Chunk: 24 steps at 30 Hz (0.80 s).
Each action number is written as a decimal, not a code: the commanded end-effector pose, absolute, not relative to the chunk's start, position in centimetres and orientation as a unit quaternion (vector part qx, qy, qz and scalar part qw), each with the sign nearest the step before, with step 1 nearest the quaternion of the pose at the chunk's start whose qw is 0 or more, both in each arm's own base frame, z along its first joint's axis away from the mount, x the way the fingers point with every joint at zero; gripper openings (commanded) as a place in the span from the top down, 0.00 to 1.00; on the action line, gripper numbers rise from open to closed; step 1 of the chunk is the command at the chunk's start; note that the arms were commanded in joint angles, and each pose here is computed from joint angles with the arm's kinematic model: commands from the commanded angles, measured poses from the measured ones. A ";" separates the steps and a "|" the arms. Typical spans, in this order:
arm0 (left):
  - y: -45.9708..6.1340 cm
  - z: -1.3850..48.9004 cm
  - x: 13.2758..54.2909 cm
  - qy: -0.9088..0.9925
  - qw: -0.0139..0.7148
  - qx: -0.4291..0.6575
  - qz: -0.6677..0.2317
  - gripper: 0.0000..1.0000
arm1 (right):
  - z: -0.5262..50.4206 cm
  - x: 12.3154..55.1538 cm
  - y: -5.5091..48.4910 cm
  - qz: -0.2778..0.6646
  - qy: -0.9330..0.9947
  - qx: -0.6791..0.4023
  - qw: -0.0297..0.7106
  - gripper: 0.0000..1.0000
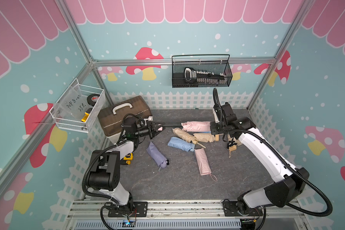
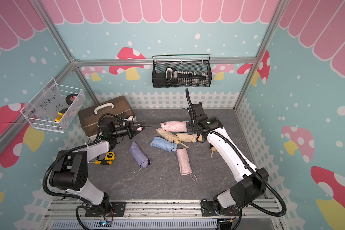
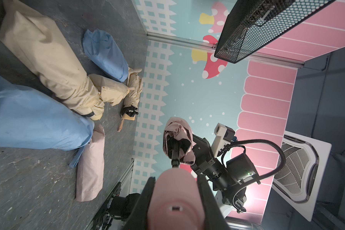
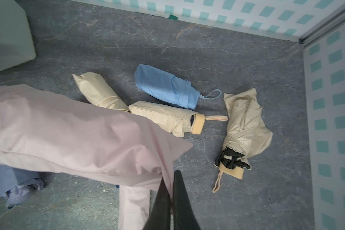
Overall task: Take umbrellas out of sleeves
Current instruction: Take out the umbrella from the umbrella sleeve.
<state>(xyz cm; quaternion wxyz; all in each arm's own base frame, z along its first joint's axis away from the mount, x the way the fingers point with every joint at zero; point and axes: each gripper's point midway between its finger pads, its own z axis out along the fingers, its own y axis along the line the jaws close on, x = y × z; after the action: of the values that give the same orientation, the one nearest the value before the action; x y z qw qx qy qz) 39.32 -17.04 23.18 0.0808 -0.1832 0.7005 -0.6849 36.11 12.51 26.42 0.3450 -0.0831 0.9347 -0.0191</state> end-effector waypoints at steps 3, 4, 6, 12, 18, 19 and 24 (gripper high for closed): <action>-15.3 23.9 39.7 0.700 0.115 -0.184 -0.680 1.00 | 27.6 36.4 7.8 -0.122 0.925 -0.062 0.356 1.00; -15.1 23.7 39.7 0.702 0.116 -0.185 -0.678 1.00 | 27.6 36.4 7.2 -0.136 0.923 -0.060 0.354 1.00; -14.7 23.4 39.6 0.707 0.118 -0.190 -0.671 1.00 | 27.8 36.5 6.2 -0.164 0.919 -0.060 0.353 1.00; -13.5 22.3 39.1 0.726 0.122 -0.198 -0.647 1.00 | 27.8 36.4 2.7 -0.230 0.910 -0.043 0.341 1.00; -12.6 21.7 38.5 0.736 0.124 -0.205 -0.634 1.00 | 27.5 35.9 -0.7 -0.278 0.904 -0.023 0.324 1.00; -12.6 21.7 38.4 0.737 0.124 -0.204 -0.633 1.00 | 27.6 35.8 -1.5 -0.278 0.905 -0.011 0.321 1.00; -12.6 21.8 38.2 0.740 0.124 -0.200 -0.630 1.00 | 28.6 35.5 -3.1 -0.208 0.915 0.049 0.343 1.00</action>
<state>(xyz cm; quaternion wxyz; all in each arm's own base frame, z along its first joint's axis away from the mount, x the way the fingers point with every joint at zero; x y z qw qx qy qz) 38.68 -12.50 19.89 0.1067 -0.2316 0.7389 -0.6237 36.35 -2.75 26.90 0.3204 0.0264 0.9166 -0.2376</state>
